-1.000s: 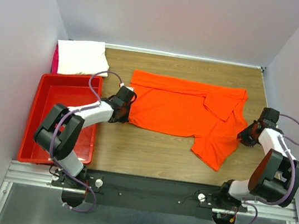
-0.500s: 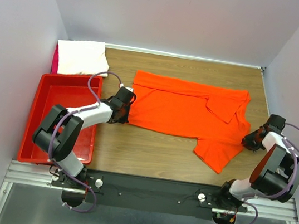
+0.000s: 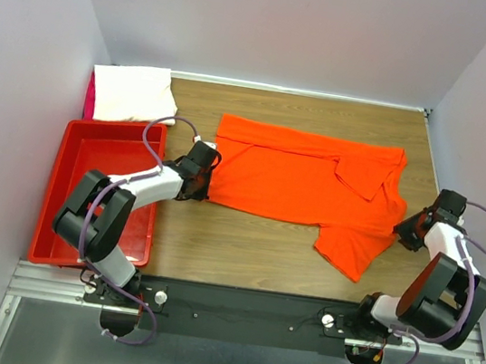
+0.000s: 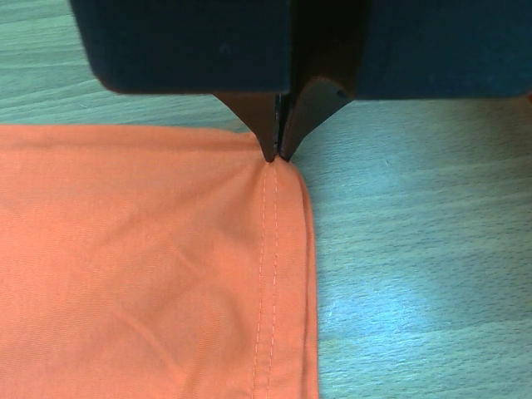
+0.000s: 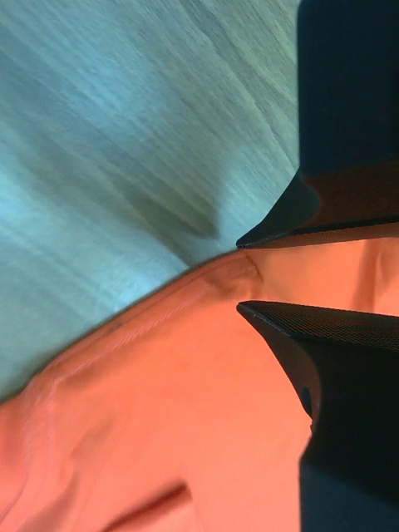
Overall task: Fold and stack the t-shirts
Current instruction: Fold the tshirt
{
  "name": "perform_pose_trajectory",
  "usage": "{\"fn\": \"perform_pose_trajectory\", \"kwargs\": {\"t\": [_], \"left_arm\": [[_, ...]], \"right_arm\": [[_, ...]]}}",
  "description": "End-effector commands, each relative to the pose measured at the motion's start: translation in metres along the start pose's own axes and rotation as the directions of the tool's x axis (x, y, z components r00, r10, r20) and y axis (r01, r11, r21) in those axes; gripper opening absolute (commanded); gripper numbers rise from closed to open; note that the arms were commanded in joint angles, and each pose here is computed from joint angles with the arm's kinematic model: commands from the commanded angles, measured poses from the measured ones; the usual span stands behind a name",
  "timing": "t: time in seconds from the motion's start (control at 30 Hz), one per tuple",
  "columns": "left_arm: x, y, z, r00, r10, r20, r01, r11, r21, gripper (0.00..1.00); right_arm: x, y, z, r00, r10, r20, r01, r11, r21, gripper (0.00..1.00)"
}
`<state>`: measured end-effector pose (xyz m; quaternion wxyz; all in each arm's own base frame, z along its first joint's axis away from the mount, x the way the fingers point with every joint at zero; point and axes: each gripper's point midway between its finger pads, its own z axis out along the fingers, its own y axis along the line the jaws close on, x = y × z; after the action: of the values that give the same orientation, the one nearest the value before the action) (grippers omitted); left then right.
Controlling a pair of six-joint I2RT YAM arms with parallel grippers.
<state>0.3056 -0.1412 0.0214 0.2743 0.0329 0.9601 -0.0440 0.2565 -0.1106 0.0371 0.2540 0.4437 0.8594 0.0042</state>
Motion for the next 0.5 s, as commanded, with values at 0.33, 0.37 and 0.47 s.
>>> {"fn": "perform_pose_trajectory", "kwargs": {"t": [0.33,0.37,0.47], "left_arm": [[0.008,0.003,-0.004,1.000,0.013,-0.026,-0.013,1.000,0.002,0.00],[0.008,0.004,-0.004,1.000,0.011,-0.024,-0.011,1.000,0.001,0.00],[0.007,0.004,-0.004,1.000,0.014,-0.021,-0.014,1.000,0.001,0.00]], "right_arm": [[0.037,-0.012,0.015,0.990,-0.001,-0.140,0.003,1.000,0.013,0.39],[0.037,-0.011,0.015,0.990,-0.001,-0.141,0.003,1.000,0.010,0.39],[0.033,-0.009,0.013,0.992,-0.001,-0.126,0.001,1.000,0.003,0.39]]}}
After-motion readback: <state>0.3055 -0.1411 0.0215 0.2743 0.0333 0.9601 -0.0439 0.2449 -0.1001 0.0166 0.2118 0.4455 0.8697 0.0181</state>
